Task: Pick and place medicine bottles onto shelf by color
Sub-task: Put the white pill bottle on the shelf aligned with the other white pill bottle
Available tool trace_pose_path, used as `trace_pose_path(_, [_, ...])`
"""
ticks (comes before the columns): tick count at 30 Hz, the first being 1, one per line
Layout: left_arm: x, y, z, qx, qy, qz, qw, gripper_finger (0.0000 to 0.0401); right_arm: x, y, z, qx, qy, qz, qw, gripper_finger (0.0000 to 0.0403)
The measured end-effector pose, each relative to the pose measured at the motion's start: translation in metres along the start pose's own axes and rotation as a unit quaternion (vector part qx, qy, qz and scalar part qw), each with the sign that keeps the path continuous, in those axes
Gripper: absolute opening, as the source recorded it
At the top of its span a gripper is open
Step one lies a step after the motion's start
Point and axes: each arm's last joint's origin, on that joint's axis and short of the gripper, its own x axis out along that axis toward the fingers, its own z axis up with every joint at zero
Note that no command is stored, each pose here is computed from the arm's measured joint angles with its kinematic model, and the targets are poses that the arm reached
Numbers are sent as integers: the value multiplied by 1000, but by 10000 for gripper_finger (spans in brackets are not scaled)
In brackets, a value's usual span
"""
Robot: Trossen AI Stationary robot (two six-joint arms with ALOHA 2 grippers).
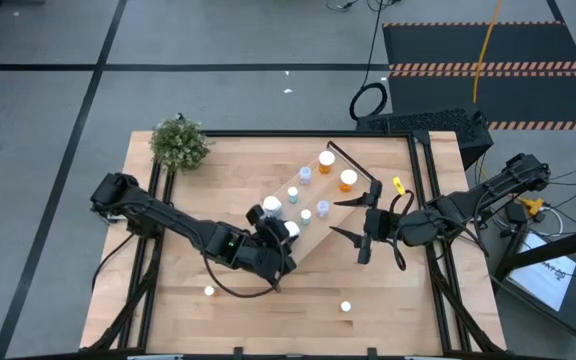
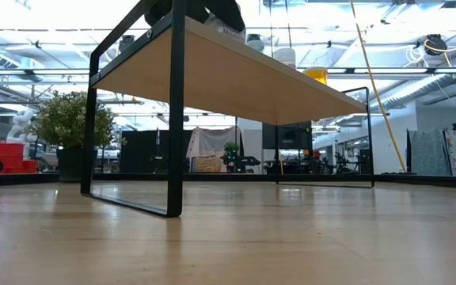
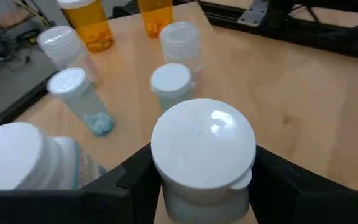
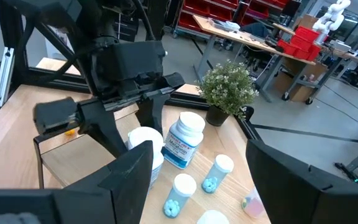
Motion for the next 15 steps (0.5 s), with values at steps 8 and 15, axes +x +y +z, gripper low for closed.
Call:
trace_pose_path(8, [0, 0, -1, -1, 11, -11, 1000, 198, 0, 0, 0, 4, 0, 0, 1000, 251])
trace_pose_path(15, [0, 1, -2, 5, 11, -2, 1000, 211, 0, 0, 0, 11, 0, 0, 1000, 251])
